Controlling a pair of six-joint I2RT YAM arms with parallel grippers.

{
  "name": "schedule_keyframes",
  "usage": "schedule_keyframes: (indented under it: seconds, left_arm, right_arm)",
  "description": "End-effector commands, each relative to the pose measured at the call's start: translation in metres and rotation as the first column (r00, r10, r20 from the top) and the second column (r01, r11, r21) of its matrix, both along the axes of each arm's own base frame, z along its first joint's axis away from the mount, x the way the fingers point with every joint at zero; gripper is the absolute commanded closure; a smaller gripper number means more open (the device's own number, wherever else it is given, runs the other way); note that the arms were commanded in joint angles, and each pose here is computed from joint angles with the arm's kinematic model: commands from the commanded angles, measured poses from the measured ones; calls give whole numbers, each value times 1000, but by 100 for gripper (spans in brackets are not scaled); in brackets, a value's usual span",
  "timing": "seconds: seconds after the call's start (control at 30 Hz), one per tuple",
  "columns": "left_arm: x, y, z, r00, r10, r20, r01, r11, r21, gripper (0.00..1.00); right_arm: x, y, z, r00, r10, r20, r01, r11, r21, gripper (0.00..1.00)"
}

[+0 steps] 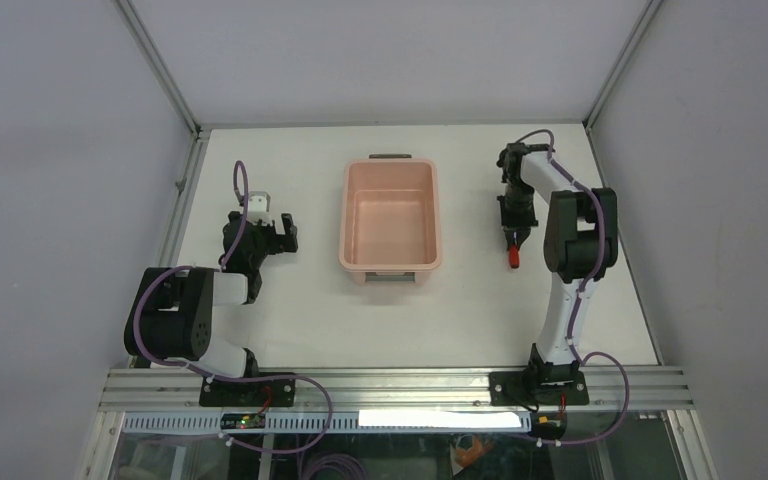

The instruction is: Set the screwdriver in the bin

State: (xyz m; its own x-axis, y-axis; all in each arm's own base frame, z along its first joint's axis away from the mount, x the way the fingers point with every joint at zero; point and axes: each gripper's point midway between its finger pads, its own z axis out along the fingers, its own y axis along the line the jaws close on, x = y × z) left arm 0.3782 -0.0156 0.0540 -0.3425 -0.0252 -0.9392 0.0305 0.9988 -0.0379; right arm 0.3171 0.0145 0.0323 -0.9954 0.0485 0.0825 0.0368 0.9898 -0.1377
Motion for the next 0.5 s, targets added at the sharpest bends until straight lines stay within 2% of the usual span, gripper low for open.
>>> schedule_keyframes:
  seconds: [0.0, 0.13, 0.2, 0.33, 0.47]
  left_arm:
    - [16, -1, 26, 996, 9, 94, -8, 1000, -19, 1]
    - [16, -1, 25, 995, 10, 94, -8, 1000, -19, 1]
    - [16, -1, 26, 995, 10, 95, -8, 1000, -19, 1]
    - [16, -1, 26, 995, 10, 95, -8, 1000, -19, 1]
    - [16, -1, 25, 996, 10, 94, -9, 1000, -19, 1]
  right_arm:
    - [13, -4, 74, 996, 7, 92, -7, 1000, -2, 100]
    - [-6, -10, 133, 998, -42, 44, 44, 999, -27, 100]
    - [-5, -11, 156, 992, -74, 101, 78, 996, -37, 100]
    - [-2, 9, 187, 973, -161, 167, 150, 986, 75, 100]
    - [9, 37, 212, 950, -200, 241, 163, 973, 164, 100]
